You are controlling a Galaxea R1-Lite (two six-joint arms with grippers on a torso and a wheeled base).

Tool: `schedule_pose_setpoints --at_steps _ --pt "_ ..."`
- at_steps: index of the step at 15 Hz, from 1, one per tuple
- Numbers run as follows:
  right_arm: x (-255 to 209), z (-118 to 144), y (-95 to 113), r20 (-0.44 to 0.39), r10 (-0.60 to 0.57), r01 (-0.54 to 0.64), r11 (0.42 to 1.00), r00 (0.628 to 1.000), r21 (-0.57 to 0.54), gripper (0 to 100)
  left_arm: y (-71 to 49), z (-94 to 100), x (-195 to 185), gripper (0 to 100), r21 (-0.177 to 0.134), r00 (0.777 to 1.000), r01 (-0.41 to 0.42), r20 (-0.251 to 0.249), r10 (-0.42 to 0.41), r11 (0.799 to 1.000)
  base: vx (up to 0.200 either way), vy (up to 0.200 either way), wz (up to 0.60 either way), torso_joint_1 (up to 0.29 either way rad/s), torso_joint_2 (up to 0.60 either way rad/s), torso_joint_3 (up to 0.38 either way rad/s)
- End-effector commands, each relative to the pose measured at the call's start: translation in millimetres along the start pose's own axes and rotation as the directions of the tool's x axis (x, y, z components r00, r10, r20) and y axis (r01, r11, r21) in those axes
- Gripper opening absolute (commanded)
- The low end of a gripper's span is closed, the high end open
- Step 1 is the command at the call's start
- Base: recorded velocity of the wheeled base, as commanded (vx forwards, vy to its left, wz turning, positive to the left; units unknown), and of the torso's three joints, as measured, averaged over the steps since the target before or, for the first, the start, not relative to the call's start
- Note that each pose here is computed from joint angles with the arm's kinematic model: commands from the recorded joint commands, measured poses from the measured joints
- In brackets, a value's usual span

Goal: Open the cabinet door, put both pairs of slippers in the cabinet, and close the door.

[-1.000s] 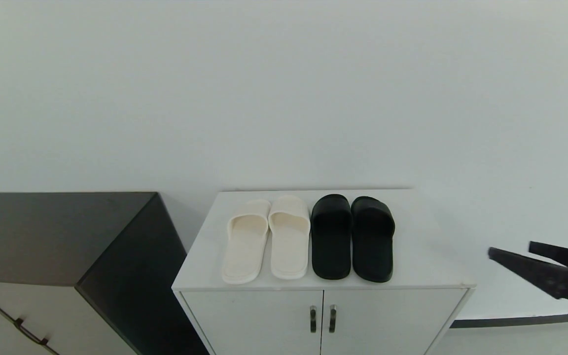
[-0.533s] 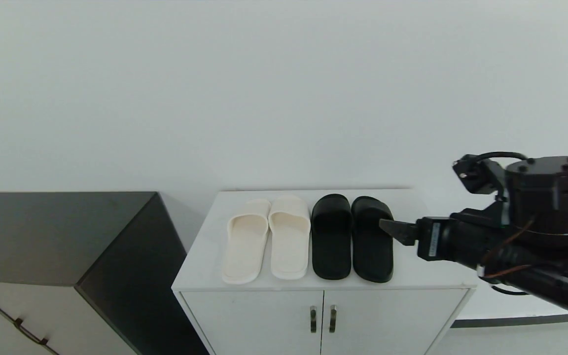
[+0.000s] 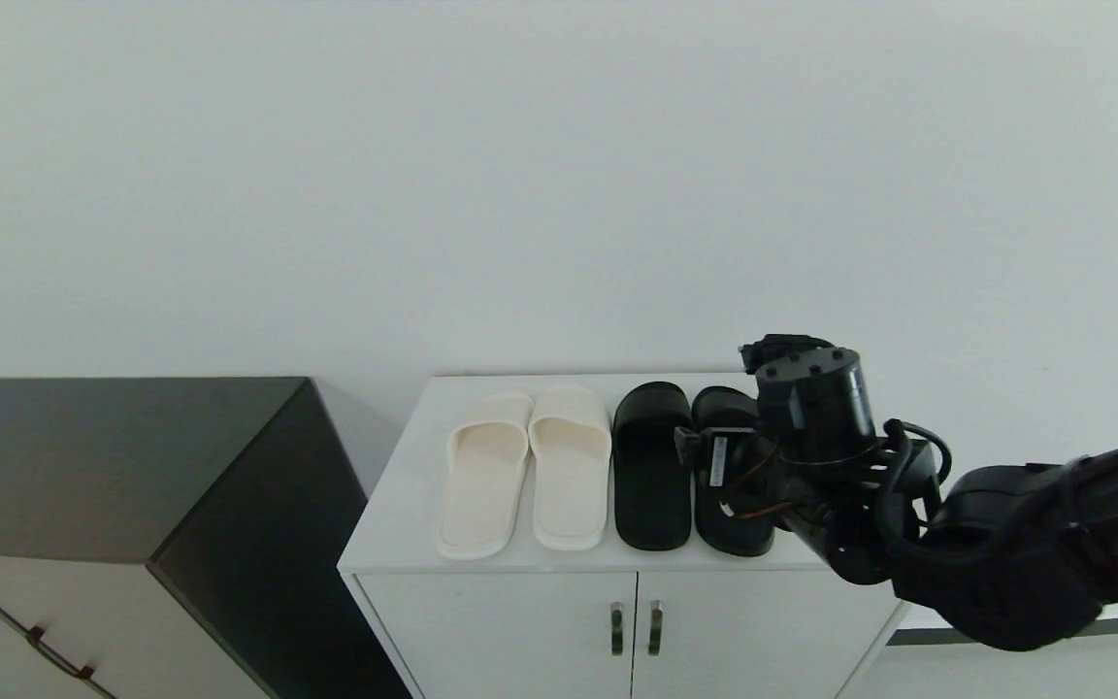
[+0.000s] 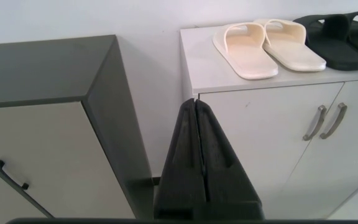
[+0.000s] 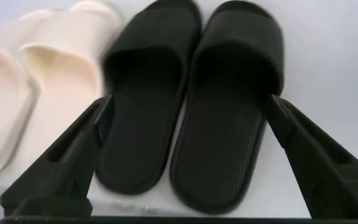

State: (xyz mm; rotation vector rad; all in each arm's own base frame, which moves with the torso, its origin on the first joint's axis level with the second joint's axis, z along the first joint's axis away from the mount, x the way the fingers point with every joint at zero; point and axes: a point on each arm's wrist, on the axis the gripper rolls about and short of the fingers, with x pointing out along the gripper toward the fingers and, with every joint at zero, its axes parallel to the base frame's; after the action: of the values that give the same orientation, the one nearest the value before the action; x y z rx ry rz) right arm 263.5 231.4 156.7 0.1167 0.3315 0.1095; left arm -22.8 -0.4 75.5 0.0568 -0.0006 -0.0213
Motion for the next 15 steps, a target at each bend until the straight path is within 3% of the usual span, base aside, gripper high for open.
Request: schedule_pose_setpoints --at_steps 1,7,15 --pt "24.5 -14.2 12.3 -0.006 -0.055 0.055 0.998 0.998 -0.022 100 0.0 0.0 0.0 0 0.0 1.0 0.0 0.0 0.0 1.0 0.0 0.0 0.0 0.0 0.0 0.0" --pt "47.7 -33.8 25.8 -0.008 -0.059 0.058 0.998 0.998 -0.037 100 0.0 0.0 0.1 0 -0.002 1.0 0.0 -0.002 0.0 1.0 0.0 0.0 0.0 0.0 0.0 0.0" --pt "100.0 -47.7 29.1 0.068 -0.116 0.121 0.989 0.991 -0.083 100 0.0 0.0 0.0 0 -0.003 1.0 0.0 0.0 0.0 1.0 0.0 0.0 0.0 0.0 0.0 0.0"
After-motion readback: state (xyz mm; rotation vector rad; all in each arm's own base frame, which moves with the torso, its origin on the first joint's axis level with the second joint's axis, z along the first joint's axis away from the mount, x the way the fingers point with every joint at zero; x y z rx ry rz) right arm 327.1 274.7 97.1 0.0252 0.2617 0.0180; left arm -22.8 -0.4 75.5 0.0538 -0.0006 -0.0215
